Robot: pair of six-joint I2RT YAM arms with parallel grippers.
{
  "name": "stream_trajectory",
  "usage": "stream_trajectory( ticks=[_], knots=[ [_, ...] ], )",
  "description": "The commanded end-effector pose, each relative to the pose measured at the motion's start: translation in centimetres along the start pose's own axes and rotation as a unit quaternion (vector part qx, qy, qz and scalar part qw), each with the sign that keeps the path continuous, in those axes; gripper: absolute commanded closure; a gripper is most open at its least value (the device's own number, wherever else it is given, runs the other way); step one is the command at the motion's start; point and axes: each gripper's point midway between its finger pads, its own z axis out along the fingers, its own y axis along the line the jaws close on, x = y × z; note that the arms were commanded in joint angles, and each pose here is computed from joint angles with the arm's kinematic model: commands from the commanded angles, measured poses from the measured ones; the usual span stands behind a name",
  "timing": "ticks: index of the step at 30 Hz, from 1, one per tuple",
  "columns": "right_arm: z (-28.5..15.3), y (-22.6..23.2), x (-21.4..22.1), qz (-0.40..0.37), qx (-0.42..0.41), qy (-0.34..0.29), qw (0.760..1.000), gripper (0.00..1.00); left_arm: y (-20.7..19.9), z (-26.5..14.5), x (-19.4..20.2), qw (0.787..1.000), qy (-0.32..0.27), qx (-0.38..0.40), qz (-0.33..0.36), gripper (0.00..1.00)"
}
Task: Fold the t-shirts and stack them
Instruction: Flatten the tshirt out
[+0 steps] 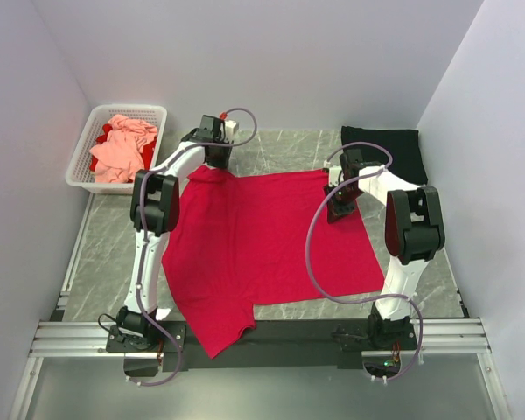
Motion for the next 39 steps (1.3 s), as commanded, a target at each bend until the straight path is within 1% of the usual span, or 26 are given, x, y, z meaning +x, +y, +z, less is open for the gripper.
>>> stream_trajectory(
  ticks=[1,3,4,6,7,10,12,13,16,18,20,21,22,23,24,25,26,28,29,30,31,32,33,35,37,39],
  knots=[
    [-0.2,0.0,-0.4,-0.003,-0.006,-0.003,1.0,0.82,-0.2,0.8,0.1,1.0,0.009,-0.004,-0.007,0.81],
    [-0.1,0.1,-0.2,-0.004,-0.006,0.0,1.0,0.82,-0.3,0.7,-0.9,1.0,-0.009,-0.002,-0.005,0.92],
    [-0.1,0.1,-0.1,-0.004,-0.006,0.0,1.0,0.82,-0.4,0.5,-1.3,1.0,-0.017,0.002,-0.004,0.99],
    [-0.1,0.0,0.0,-0.004,-0.006,0.001,1.0,0.82,-1.0,-0.5,-3.7,0.998,-0.055,0.008,0.014,1.0],
    [0.0,0.0,0.1,-0.003,-0.007,0.003,1.0,0.82,-1.5,-0.8,-4.3,0.998,-0.065,0.013,0.023,1.0],
    [0.1,0.1,0.3,-0.003,-0.009,0.005,1.0,0.83,-3.8,-2.0,-7.0,0.991,-0.111,0.029,0.075,1.0],
    [0.2,0.1,0.4,-0.001,-0.01,0.006,1.0,0.83,-5.2,-1.6,-7.6,0.987,-0.12,0.038,0.103,1.0],
    [0.2,0.2,0.4,-0.001,-0.01,0.007,1.0,0.84,-5.6,-1.7,-8.3,0.985,-0.129,0.045,0.109,1.0],
    [0.2,0.2,0.4,0.001,-0.012,0.007,1.0,0.84,-6.5,-0.6,-8.5,0.982,-0.136,0.061,0.118,1.0],
    [0.1,0.2,0.3,0.002,-0.012,0.006,1.0,0.84,-7.1,0.3,-8.1,0.98,-0.135,0.078,0.124,1.0],
    [0.0,0.2,0.3,0.001,-0.009,0.006,1.0,0.84,-7.4,0.4,-8.2,0.977,-0.143,0.087,0.132,0.96],
    [-0.1,0.2,0.2,0.0,-0.009,0.004,1.0,0.84,-7.5,0.3,-8.3,0.975,-0.147,0.096,0.136,0.9],
    [-0.2,0.2,0.2,0.001,-0.009,0.005,1.0,0.84,-7.6,0.2,-8.5,0.974,-0.152,0.097,0.138,0.81],
    [-0.3,0.2,0.1,0.0,-0.01,0.002,1.0,0.84,-7.5,-0.7,-9.2,0.973,-0.161,0.093,0.136,0.74],
    [-0.4,0.3,0.0,-0.001,-0.01,0.0,1.0,0.83,-7.4,-1.2,-9.5,0.973,-0.165,0.094,0.132,0.62],
    [-0.6,0.2,-0.3,-0.001,-0.008,-0.006,1.0,0.82,-7.3,-1.8,-9.9,0.972,-0.169,0.097,0.128,0.59],
    [-1.0,0.3,-0.8,-0.002,-0.009,-0.015,1.0,0.82,-7.0,-4.1,-11.4,0.97,-0.187,0.101,0.116,0.58],
    [-2.0,0.0,-2.2,-0.005,-0.008,-0.039,0.999,0.81,-6.2,-5.8,-11.2,0.971,-0.191,0.099,0.101,0.55],
    [-2.8,0.0,-3.0,-0.005,-0.006,-0.057,0.998,0.81,-6.0,-9.2,-13.2,0.966,-0.222,0.095,0.095,0.54],
    [-3.3,-0.3,-3.7,-0.003,-0.001,-0.07,0.998,0.82,-5.0,-9.5,-11.7,0.97,-0.209,0.093,0.083,0.5],
    [-3.8,-0.6,-4.5,-0.003,0.004,-0.088,0.996,0.82,-4.4,-10.5,-11.5,0.971,-0.21,0.087,0.075,0.49],
    [-4.6,-0.7,-5.6,-0.005,0.008,-0.107,0.994,0.82,-4.0,-13.1,-12.1,0.969,-0.225,0.083,0.066,0.49],
    [-4.9,-0.8,-6.2,-0.005,0.01,-0.116,0.993,0.83,-3.2,-12.8,-10.0,0.974,-0.201,0.085,0.054,0.49],
    [-5.3,-1.0,-7.7,-0.003,0.016,-0.14,0.99,0.83,-2.3,-13.7,-8.5,0.98,-0.179,0.077,0.035,0.51],
    [-5.6,-1.4,-9.3,-0.001,0.027,-0.157,0.987,0.83,-2.1,-12.9,-5.3,0.988,-0.129,0.08,0.02,0.54],
    [-4.6,-2.1,-9.8,0.015,0.032,-0.151,0.988,0.84,-1.7,-12.0,-2.5,0.992,-0.096,0.085,-0.001,0.55]
  ],
)
